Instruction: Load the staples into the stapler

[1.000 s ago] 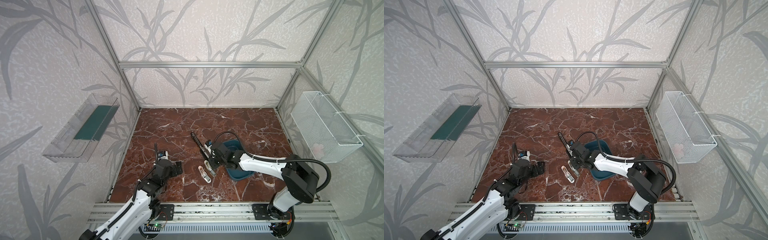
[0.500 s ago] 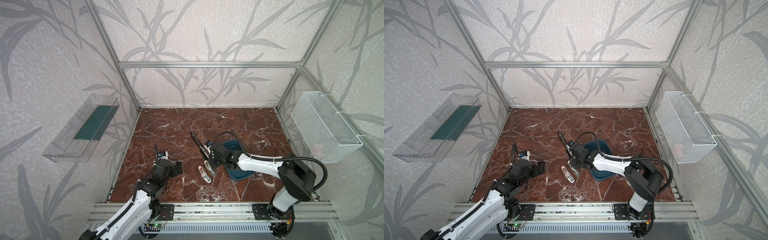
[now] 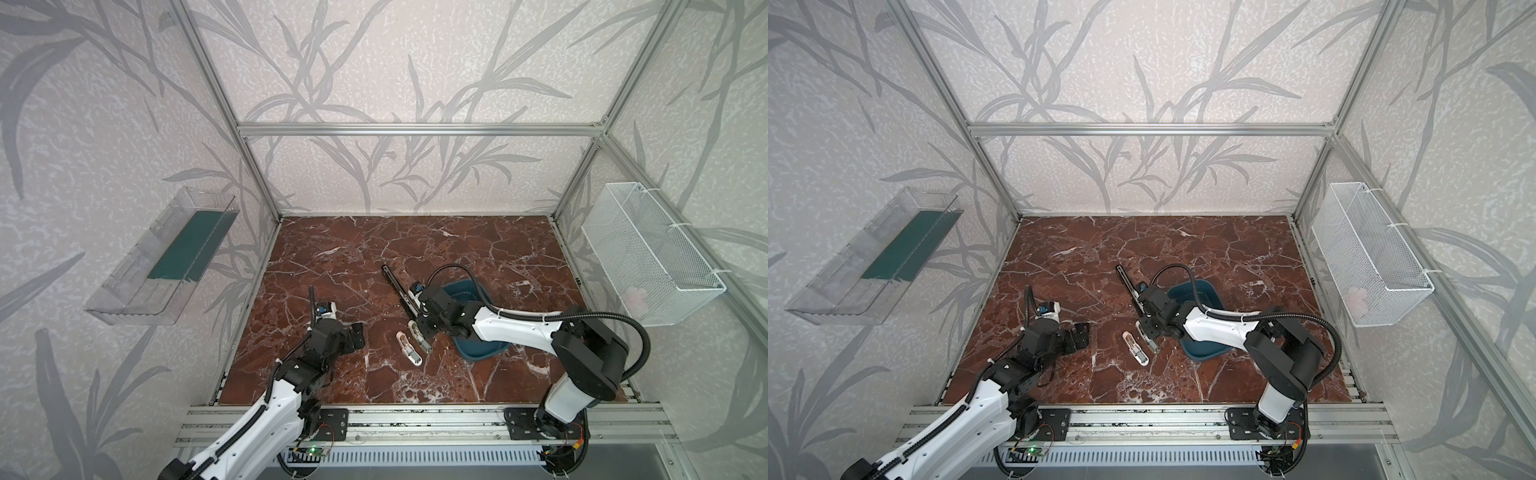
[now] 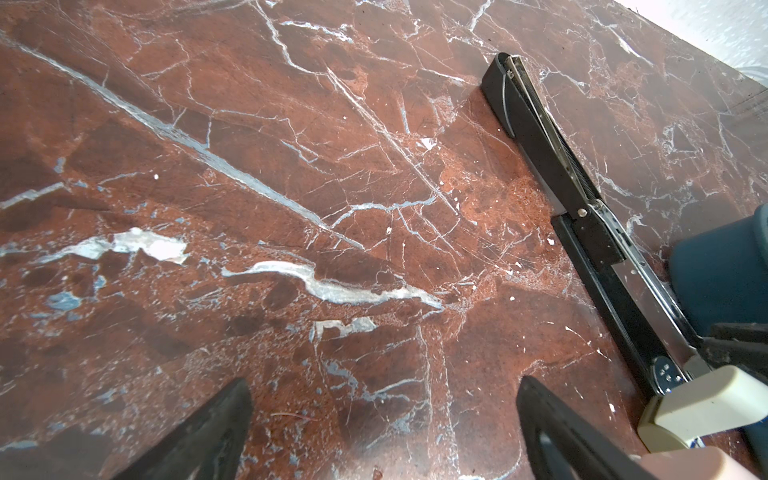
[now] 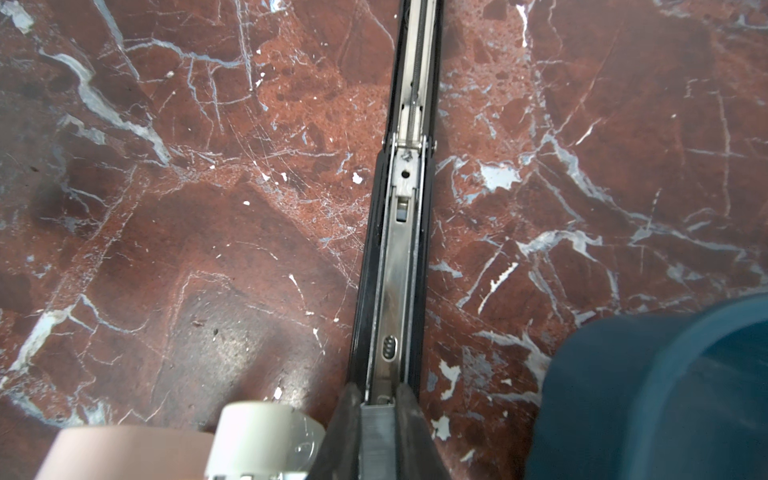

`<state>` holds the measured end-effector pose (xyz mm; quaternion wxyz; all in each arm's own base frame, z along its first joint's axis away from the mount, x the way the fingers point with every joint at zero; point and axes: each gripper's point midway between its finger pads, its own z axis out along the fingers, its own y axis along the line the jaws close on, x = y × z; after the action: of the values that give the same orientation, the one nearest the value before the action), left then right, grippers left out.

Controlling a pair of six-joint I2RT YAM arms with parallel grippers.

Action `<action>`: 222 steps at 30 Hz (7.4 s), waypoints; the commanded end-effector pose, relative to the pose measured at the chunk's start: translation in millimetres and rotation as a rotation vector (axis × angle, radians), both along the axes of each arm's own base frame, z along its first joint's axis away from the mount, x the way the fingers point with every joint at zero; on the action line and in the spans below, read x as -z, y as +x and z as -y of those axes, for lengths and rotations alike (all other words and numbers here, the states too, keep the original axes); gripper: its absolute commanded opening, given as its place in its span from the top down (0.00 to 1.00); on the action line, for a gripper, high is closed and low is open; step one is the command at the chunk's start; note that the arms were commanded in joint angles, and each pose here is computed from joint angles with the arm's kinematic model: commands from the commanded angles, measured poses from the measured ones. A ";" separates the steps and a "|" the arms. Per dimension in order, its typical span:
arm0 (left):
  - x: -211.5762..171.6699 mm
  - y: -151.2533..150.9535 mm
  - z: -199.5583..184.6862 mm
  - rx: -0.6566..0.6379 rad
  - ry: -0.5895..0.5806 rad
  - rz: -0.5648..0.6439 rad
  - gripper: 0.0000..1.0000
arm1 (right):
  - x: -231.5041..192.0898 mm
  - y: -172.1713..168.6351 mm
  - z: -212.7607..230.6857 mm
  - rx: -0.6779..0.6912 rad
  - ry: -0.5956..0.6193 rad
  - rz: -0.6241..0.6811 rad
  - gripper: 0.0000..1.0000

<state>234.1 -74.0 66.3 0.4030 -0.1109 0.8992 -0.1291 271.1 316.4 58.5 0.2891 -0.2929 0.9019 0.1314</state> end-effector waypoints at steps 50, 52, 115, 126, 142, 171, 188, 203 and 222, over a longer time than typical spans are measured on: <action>-13.4 7.1 0.4 -0.019 -0.019 0.035 0.01 | 9.0 -2.9 21.1 -0.003 -0.150 0.068 0.83; -13.5 7.3 0.6 -0.020 -0.020 0.036 0.01 | 8.6 -3.2 20.5 -0.006 -0.150 0.069 0.83; -14.3 7.1 1.0 -0.017 -0.023 0.038 0.01 | -48.1 2.1 15.9 0.039 0.098 0.322 0.84; -13.6 7.1 0.2 -0.020 -0.018 0.037 0.01 | -35.3 11.0 0.1 -0.001 0.146 0.363 0.86; -14.0 7.7 -1.1 -0.028 -0.015 0.039 0.01 | -14.4 19.6 6.9 0.002 0.136 0.353 0.88; -51.1 11.6 -13.1 -0.025 0.106 0.062 0.01 | -1.9 34.8 59.5 0.261 0.014 0.198 0.77; -66.3 27.7 55.2 0.194 -0.153 0.048 0.01 | -19.4 -3.7 22.6 0.056 0.038 0.078 0.56; -67.0 36.2 64.5 0.211 -0.172 0.033 0.01 | 16.9 9.2 29.1 0.107 -0.116 0.035 0.58; -58.5 50.2 71.9 0.223 -0.153 0.011 0.01 | 33.3 60.7 45.2 0.259 -0.181 0.019 0.75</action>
<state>274.2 -142.6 111.0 0.3608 -0.0433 0.9016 -0.2349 327.9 279.7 29.2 0.2936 -0.2135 0.9311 0.0350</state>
